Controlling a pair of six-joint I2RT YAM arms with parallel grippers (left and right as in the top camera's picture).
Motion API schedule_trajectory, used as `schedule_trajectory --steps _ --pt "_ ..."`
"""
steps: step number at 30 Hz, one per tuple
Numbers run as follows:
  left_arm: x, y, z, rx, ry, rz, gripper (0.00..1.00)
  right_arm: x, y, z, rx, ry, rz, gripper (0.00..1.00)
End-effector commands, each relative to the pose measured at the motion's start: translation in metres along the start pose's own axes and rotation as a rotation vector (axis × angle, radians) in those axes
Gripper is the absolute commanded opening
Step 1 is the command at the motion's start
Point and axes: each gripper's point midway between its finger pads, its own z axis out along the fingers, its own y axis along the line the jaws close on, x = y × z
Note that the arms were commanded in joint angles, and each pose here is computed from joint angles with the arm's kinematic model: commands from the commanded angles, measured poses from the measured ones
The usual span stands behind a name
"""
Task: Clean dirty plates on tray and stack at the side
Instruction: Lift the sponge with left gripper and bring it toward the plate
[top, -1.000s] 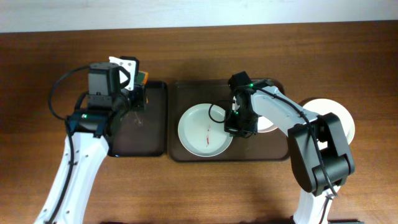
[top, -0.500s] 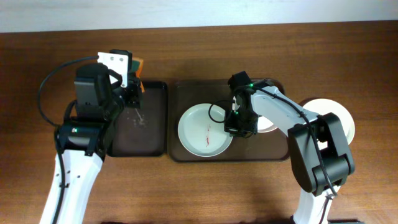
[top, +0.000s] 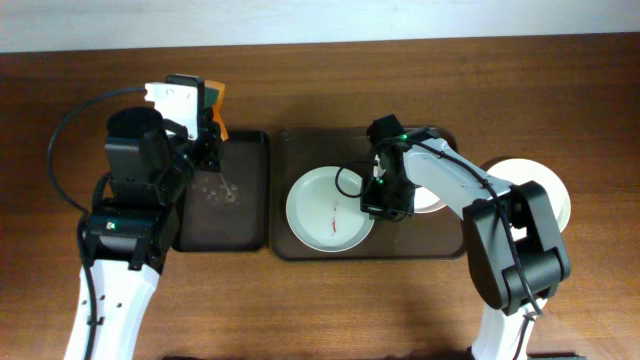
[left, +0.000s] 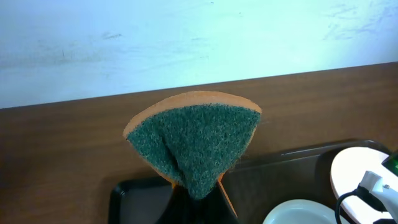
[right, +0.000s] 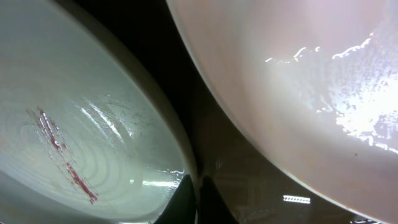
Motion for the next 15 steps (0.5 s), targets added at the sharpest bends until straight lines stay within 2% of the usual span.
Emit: schedule_trajectory --steps 1,9,15 --pt "-0.017 0.0 -0.01 0.0 -0.054 0.019 0.0 -0.001 -0.001 -0.003 0.001 -0.01 -0.004 0.04" --pt "-0.013 0.0 -0.008 0.0 -0.039 0.017 0.0 -0.001 -0.001 -0.003 0.001 -0.011 -0.004 0.04" --pt "0.015 0.002 0.013 0.001 0.072 0.007 0.0 -0.001 -0.001 -0.003 0.001 -0.011 -0.004 0.04"
